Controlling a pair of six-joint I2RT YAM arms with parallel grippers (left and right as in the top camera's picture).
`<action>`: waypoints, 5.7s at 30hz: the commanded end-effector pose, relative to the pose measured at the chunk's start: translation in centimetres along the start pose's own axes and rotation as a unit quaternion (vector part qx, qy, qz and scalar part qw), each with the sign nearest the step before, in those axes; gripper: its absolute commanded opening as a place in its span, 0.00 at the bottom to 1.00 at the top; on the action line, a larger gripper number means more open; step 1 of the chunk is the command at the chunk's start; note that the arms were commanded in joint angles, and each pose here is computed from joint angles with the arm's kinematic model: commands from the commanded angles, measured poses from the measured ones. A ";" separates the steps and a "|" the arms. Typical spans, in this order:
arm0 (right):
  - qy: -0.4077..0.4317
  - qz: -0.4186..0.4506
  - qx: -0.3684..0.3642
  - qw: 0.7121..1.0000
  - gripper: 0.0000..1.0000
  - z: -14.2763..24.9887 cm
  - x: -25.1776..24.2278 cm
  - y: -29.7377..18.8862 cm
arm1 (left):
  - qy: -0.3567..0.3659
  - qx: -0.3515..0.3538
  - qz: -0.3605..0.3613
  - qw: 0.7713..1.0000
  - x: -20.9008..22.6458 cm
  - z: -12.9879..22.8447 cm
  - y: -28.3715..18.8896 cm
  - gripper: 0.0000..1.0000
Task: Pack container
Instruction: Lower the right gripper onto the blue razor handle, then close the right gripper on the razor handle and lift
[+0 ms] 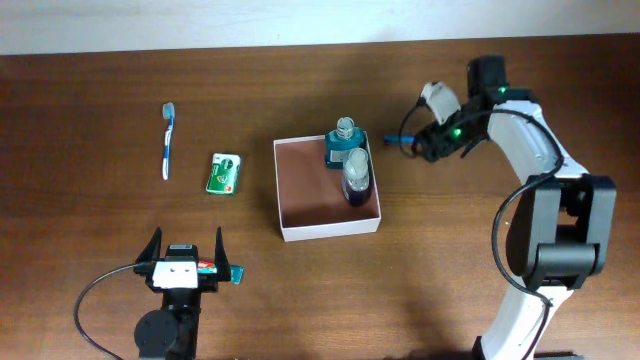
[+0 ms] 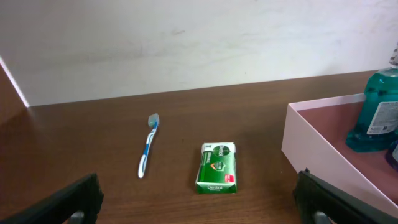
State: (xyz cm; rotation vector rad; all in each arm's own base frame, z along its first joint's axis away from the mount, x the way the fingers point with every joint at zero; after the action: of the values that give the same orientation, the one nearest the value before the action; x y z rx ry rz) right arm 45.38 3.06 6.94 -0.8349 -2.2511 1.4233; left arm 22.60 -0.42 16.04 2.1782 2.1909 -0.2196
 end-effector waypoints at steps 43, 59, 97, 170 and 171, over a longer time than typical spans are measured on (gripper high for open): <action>-0.153 0.016 -0.072 0.985 0.55 -2.0 1.1 3.7 | 0.010 0.004 -0.003 1.000 0.1 0.2 0.0 0.99; -0.154 0.012 -0.059 0.986 0.46 -1.4 1.2 5.8 | 0.010 0.003 -0.003 1.000 0.1 0.2 0.0 1.00; -0.027 0.022 -0.005 0.999 0.33 0.6 0.9 6.0 | 0.010 0.003 -0.003 1.000 0.1 0.2 0.0 0.99; 0.148 0.017 0.059 0.987 0.15 2.7 1.6 5.4 | 0.010 0.004 -0.003 1.000 0.1 0.2 0.0 0.99; 0.149 0.010 0.053 0.987 0.15 2.5 1.8 5.4 | 0.010 0.004 -0.003 1.000 0.1 0.2 0.0 0.99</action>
State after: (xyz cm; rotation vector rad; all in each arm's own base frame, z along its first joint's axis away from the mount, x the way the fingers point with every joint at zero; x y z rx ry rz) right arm 44.86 3.64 2.23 -1.0265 -1.9311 1.3430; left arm 22.60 -0.42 16.04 2.1782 2.1909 -0.2196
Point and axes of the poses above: each gripper's point midway between its finger pads, its own y axis out along the fingers, its own x axis along the line the jaws close on, z = x × y, the point moved 2 cm from there along -y, back along the fingers, and after that the axes turned 13 degrees about -y, right-handed, at the moved point
